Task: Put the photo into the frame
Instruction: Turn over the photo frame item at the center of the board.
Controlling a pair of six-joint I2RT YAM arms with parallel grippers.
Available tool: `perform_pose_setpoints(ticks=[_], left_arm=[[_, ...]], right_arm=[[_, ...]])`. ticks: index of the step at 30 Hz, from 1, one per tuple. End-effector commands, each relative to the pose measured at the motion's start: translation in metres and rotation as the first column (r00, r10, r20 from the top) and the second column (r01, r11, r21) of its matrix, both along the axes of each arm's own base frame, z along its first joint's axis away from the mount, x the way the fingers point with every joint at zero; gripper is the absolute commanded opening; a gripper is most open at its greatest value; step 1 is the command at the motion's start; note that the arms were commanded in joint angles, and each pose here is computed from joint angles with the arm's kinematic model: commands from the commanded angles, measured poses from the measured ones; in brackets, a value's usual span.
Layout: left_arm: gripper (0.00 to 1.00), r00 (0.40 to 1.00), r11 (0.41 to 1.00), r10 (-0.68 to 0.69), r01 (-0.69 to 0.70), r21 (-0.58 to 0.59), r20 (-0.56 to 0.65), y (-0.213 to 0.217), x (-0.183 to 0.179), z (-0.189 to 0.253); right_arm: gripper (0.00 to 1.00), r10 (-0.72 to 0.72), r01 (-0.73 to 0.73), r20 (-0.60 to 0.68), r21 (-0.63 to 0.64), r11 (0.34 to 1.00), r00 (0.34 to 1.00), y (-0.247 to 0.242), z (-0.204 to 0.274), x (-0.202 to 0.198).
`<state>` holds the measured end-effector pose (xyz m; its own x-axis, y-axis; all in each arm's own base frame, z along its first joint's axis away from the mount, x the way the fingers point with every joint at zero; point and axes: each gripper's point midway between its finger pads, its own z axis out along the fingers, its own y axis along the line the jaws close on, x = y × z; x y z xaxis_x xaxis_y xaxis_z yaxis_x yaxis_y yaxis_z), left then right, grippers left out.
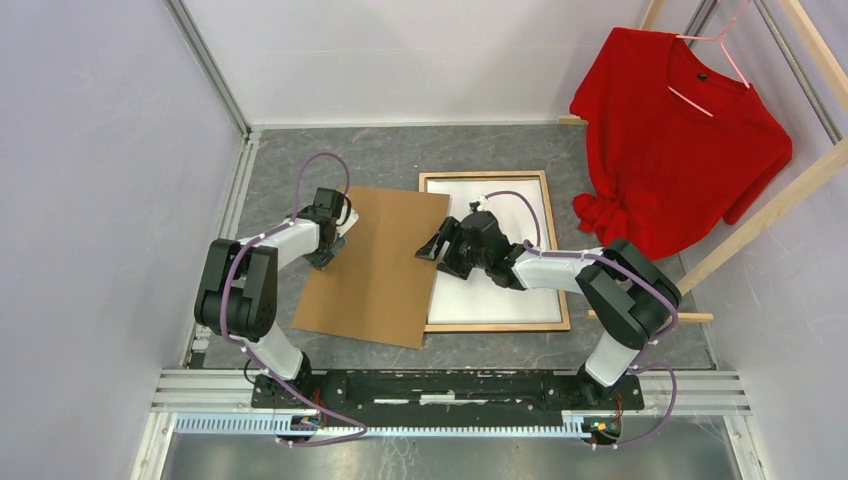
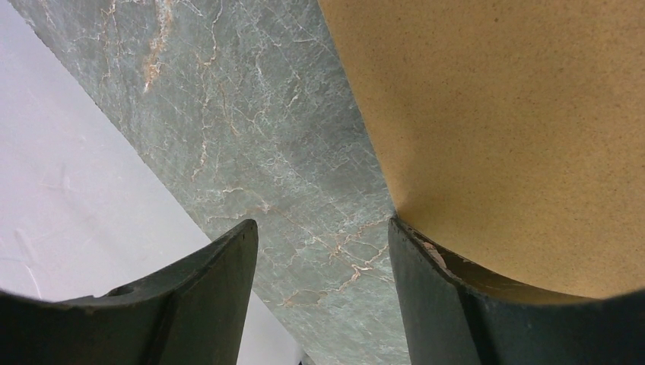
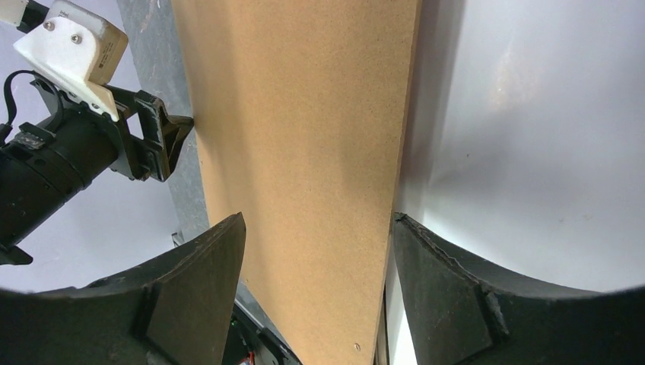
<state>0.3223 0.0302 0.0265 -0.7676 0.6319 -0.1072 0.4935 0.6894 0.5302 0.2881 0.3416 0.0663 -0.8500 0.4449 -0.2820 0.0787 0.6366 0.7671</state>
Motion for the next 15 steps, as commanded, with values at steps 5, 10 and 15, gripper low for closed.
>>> perform_pose_setpoints(ticks=[5,10,15], left_arm=[[0.72,0.973,0.974,-0.022,-0.030,-0.223,-0.229,-0.043,-0.054,-0.056],[0.71,0.973,0.976,-0.022,-0.029,-0.214,-0.231,-0.041,-0.055,-0.056],[0.70,0.973,0.977,-0.021,-0.029,-0.212,-0.230,-0.041,-0.054,-0.055]], right_arm=[[0.76,0.052,-0.054,0.061,0.037,0.998,0.997,0.014,0.021,0.000],[0.75,0.040,-0.041,0.062,0.012,0.999,0.997,0.006,0.016,-0.002],[0.75,0.041,-0.039,0.068,-0.020,0.999,0.997,0.001,0.012,-0.002]])
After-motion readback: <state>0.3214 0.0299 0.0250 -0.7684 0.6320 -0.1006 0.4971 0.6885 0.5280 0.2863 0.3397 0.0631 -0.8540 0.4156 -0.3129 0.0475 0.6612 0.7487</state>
